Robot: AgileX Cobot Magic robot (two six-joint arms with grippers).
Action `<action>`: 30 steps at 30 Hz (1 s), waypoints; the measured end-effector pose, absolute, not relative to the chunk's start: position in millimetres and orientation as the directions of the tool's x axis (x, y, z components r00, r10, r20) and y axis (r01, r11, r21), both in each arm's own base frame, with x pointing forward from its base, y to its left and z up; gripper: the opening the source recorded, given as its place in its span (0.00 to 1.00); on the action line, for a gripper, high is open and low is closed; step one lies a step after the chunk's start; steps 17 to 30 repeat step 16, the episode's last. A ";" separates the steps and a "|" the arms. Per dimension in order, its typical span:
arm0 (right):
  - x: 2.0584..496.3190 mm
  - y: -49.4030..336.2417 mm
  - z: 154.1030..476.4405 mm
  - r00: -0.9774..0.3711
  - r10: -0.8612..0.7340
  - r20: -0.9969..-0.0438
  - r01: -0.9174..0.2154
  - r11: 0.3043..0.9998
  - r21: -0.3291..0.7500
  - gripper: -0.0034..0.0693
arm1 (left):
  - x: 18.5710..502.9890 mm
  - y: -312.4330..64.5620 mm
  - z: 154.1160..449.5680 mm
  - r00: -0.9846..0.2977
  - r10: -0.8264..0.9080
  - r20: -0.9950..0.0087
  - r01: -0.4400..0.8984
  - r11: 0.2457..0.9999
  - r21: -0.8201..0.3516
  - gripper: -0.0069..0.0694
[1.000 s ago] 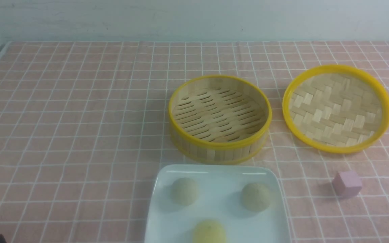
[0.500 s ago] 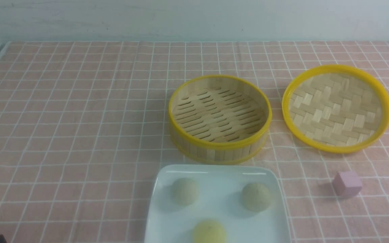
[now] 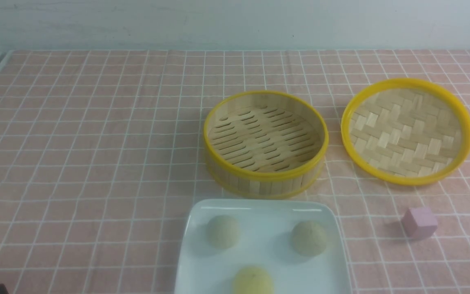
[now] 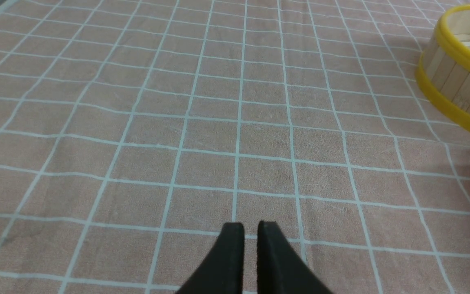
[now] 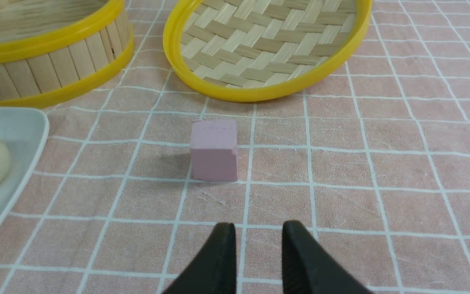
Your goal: Put the steamed buns into the plate on the pink tablecloth.
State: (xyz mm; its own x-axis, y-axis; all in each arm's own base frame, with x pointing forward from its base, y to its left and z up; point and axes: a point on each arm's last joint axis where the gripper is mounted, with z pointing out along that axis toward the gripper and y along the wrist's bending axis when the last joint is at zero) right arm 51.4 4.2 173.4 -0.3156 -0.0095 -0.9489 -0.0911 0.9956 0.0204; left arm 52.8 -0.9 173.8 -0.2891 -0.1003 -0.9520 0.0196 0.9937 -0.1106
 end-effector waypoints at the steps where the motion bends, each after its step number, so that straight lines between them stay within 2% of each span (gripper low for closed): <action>1: 51.4 4.2 173.4 -0.316 -0.009 -0.949 -0.091 0.996 0.020 0.26 | 52.8 -0.9 173.8 -0.289 -0.100 -0.952 0.020 0.994 -0.111 0.19; 30: 51.4 4.2 173.4 -0.315 -0.012 -0.949 -0.092 0.996 0.018 0.29 | 52.8 -0.9 173.8 -0.289 -0.100 -0.952 0.020 0.994 -0.111 0.21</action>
